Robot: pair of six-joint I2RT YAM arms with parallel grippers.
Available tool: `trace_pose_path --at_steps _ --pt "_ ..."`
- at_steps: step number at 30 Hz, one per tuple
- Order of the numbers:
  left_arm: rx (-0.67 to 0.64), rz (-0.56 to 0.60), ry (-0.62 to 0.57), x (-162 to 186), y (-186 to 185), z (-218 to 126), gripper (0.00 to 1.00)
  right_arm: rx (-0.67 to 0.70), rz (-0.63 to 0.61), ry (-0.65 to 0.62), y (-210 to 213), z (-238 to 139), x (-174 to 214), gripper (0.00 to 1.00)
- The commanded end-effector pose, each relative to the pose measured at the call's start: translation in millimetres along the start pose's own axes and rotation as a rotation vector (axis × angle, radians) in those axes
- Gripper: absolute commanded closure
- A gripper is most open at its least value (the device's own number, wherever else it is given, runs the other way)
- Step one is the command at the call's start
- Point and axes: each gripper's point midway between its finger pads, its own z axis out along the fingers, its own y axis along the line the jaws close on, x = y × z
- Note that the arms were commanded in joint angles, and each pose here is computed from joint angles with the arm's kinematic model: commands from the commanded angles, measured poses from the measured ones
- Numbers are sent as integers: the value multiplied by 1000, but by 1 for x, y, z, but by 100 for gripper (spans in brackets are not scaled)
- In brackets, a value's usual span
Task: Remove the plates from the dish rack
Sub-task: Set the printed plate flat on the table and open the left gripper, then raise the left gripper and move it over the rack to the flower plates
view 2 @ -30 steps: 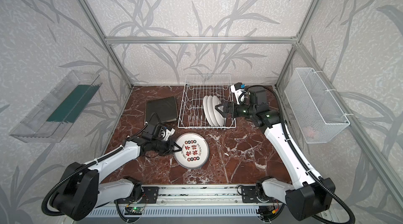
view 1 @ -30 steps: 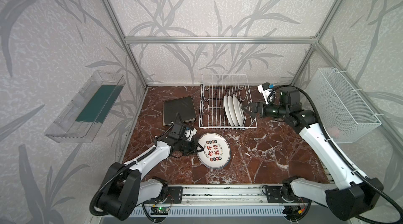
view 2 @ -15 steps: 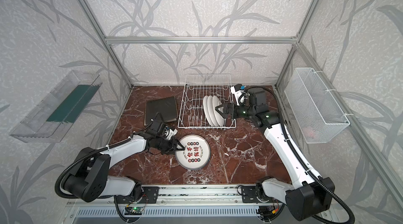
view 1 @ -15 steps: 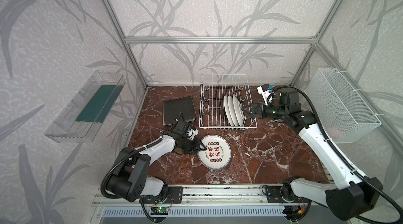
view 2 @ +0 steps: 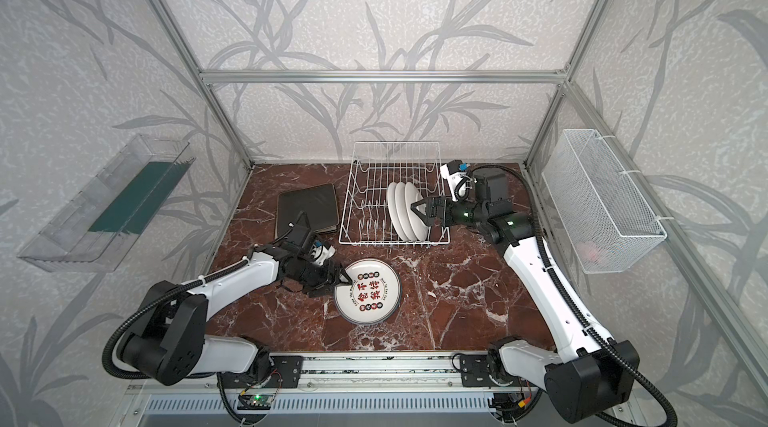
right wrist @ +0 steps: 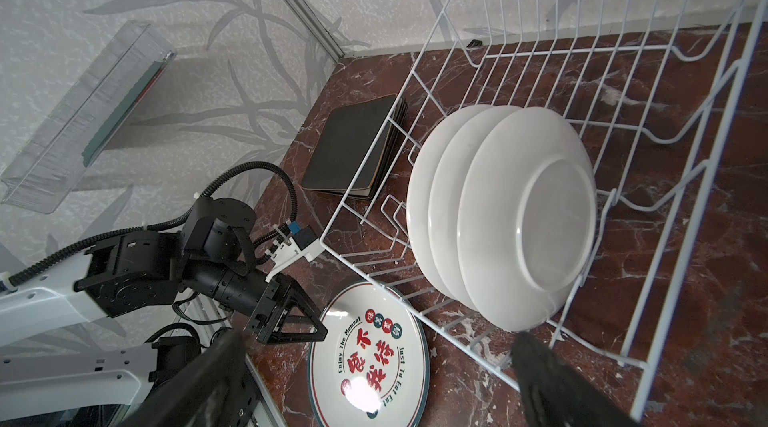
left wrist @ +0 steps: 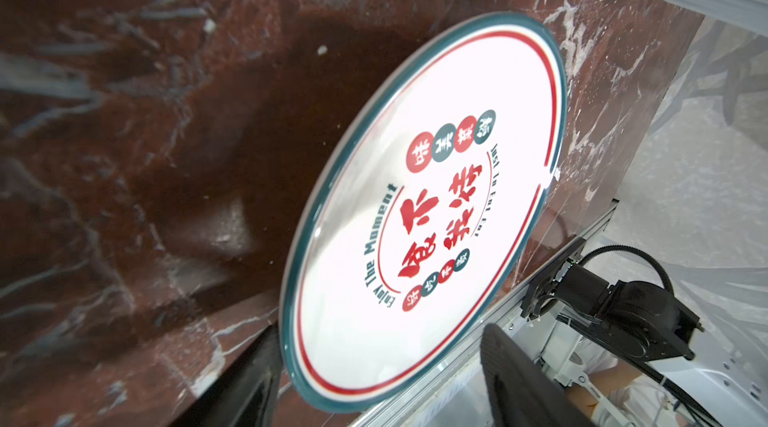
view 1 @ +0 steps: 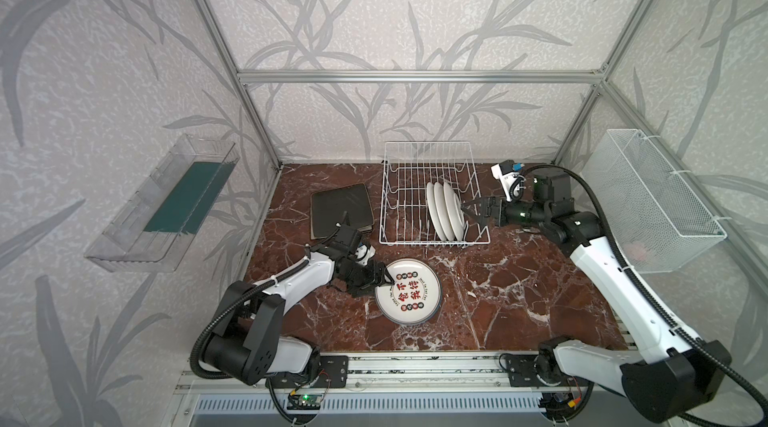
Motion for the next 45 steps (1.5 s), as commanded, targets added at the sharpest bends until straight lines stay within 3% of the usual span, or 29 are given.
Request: trace_pose_path --at_steps 1,5,9,15,24,38,45 --pt "-42 36 -41 -4 -6 -18 20 6 -14 -19 0 -4 -2 1" --pt "-79 57 -80 -10 -11 -34 17 10 -16 -19 -1 -4 0 1" --pt "-113 89 -120 -19 -23 -56 4 14 -17 -15 -2 -4 2 1" --pt "-139 107 -267 -50 -51 -96 4 34 -42 -20 -3 -8 2 1" --pt "2 172 -441 -103 -129 -140 9 79 -38 -13 -12 -7 4 1" --pt "30 282 -342 -152 -204 -84 32 166 -45 -25 -24 -18 5 1" --pt "22 251 -295 -171 -207 -52 54 172 -30 -37 -27 -24 8 1"
